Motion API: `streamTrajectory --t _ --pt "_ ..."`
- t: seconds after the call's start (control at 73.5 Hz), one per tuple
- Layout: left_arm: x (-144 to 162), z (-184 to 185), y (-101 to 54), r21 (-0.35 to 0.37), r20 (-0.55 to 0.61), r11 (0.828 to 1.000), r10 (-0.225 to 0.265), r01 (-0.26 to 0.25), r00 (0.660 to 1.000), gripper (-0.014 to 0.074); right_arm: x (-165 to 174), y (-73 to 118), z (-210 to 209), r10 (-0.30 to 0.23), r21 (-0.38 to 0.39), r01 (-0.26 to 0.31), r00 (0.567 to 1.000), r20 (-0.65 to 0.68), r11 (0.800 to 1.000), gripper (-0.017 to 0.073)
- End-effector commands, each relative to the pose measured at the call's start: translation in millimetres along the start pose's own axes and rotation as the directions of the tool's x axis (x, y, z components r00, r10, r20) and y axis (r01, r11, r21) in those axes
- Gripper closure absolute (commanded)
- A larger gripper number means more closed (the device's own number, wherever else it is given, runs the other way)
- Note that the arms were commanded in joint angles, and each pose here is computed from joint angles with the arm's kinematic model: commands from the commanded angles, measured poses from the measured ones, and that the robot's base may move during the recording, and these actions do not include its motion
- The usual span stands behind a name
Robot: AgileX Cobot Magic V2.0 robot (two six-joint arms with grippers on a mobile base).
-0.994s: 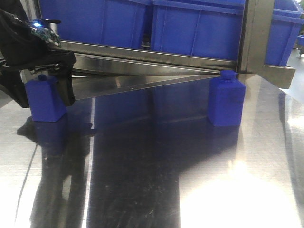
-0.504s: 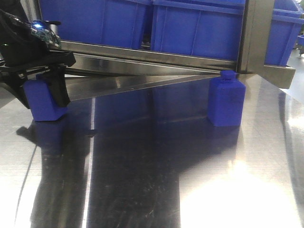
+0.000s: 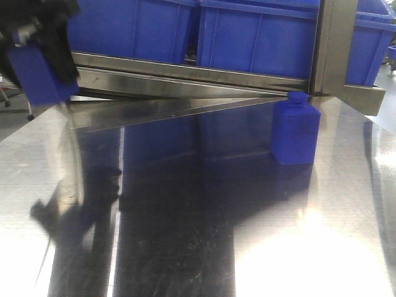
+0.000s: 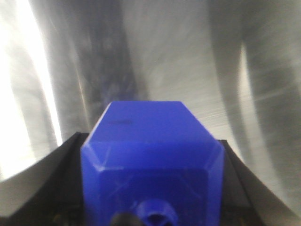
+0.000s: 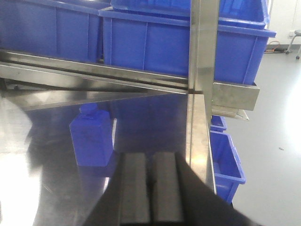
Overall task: Pick and sort blue part to right shelf
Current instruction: 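Lift the blue part off the table with the left gripper, then lower the right gripper over the other blue part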
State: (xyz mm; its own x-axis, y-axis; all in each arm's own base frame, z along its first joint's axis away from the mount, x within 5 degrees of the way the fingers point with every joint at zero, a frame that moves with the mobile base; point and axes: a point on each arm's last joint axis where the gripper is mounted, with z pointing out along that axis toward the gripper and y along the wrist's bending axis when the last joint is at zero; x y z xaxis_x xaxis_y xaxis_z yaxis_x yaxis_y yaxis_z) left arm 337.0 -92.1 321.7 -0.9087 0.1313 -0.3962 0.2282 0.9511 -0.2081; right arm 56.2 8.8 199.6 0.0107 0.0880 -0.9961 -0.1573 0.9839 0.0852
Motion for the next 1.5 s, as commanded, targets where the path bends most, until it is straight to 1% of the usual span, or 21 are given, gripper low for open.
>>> streamTrajectory --t 0.0,0.095,0.191,0.272,0.368,0.381,0.395,0.544,0.572,0.585,0.681,0.789,0.858,0.939,1.062,1.198,1.293,1.32,1.334,1.429,1.484 --pt "7 -54 -12.8 0.009 0.198 0.999 0.038 -0.04 0.979 0.0259 -30 2.8 -6 -0.008 -0.015 0.011 0.985 0.171 1.0 0.0502" --pt "25 -77 -14.7 0.002 0.294 0.999 0.045 -0.048 0.955 0.0259 -42 3.6 -8 -0.008 -0.012 0.01 0.986 0.167 1.0 0.0502" --pt "50 -99 -15.5 -0.013 0.398 0.998 0.057 -0.056 0.916 0.0259 -54 4.5 -8 -0.008 -0.009 0.01 0.989 0.148 1.0 0.0502" --pt "75 -117 -15.0 -0.034 0.49 0.997 0.073 -0.065 0.869 0.0259 -64 5.3 -6 -0.009 -0.006 0.01 0.992 0.127 1.0 0.0502" --pt "105 -135 -13.9 -0.057 0.603 0.996 0.093 -0.073 0.793 0.0259 -78 6.3 -1 -0.009 -0.003 0.009 0.996 0.093 1.0 0.0501" --pt "107 -136 -13.7 -0.061 0.609 0.995 0.096 -0.074 0.787 0.0259 -80 6.5 0 -0.009 -0.002 0.009 0.996 0.088 1.0 0.0501" --pt "113 -141 -13.8 -0.064 0.63 0.995 0.1 -0.077 0.77 0.0259 -82 6.7 1 -0.009 -0.002 0.009 0.997 0.082 1.0 0.0501" --pt "158 -154 -10.3 -0.1 0.731 0.991 0.132 -0.086 0.67 0.0259 -107 8.9 16 -0.009 0.0 0.009 0.999 0.048 1.0 0.0497" --pt "169 -159 -9.8 -0.11 0.754 0.99 0.141 -0.089 0.641 0.0259 -111 9.2 18 -0.009 0.0 0.009 0.999 0.041 1.0 0.0491" --pt "171 -158 -9.2 -0.112 0.756 0.99 0.143 -0.089 0.639 0.0259 -115 9.6 21 -0.009 -0.001 0.009 0.999 0.037 1.0 0.0484" --pt "197 -163 -7.3 -0.13 0.805 0.987 0.16 -0.092 0.572 0.0259 -128 10.8 33 -0.009 0.001 0.009 1.0 0.012 1.0 0.0386" --pt "219 -167 -6.1 -0.132 0.847 0.987 0.162 -0.094 0.507 0.0259 -144 12.3 51 -0.009 0.005 0.009 0.999 -0.046 1.0 0.0179" --pt "228 -166 -5.1 -0.132 0.855 0.987 0.162 -0.095 0.493 0.0259 -153 14.7 63 -0.011 -0.003 0.01 0.994 -0.107 1.0 0.0039" --pt "234 -164 -4.5 -0.132 0.859 0.987 0.162 -0.096 0.486 0.0259 -160 19.0 77 -0.015 -0.022 0.011 0.981 -0.192 1.0 -0.0064" --pt "235 -164 -4.3 -0.132 0.857 0.987 0.162 -0.096 0.489 0.0259 -176 34.8 102 -0.047 -0.09 0.014 0.927 -0.372 0.996 -0.0065" --pt "235 -164 -4.4 -0.132 0.86 0.987 0.162 -0.096 0.484 0.0259 -187 56.5 134 -0.106 -0.155 0.023 0.825 -0.555 0.988 -0.0065" --pt "235 -164 -4.4 -0.132 0.86 0.987 0.162 -0.096 0.484 0.0259 -189 69.6 162 -0.136 -0.171 0.029 0.742 -0.656 0.985 -0.0065" --pt "235 -164 -4.4 -0.132 0.86 0.987 0.162 -0.096 0.484 0.0259 -189 73.2 174 -0.134 -0.164 0.027 0.709 -0.692 0.986 -0.0065" --pt "235 -164 -4.4 -0.132 0.86 0.987 0.162 -0.096 0.484 0.0259 -189 73.8 176 -0.131 -0.16 0.025 0.703 -0.699 0.987 -0.0065" --pt "235 -164 -4.4 -0.132 0.86 0.987 0.162 -0.096 0.484 0.0259 -182 81.5 209 -0.09 -0.108 0.007 0.606 -0.79 0.994 -0.0065" --pt "235 -164 -4.4 -0.132 0.86 0.987 0.162 -0.096 0.484 0.0259 -177 84.8 225 -0.084 -0.096 0.01 0.566 -0.82 0.995 -0.0065"
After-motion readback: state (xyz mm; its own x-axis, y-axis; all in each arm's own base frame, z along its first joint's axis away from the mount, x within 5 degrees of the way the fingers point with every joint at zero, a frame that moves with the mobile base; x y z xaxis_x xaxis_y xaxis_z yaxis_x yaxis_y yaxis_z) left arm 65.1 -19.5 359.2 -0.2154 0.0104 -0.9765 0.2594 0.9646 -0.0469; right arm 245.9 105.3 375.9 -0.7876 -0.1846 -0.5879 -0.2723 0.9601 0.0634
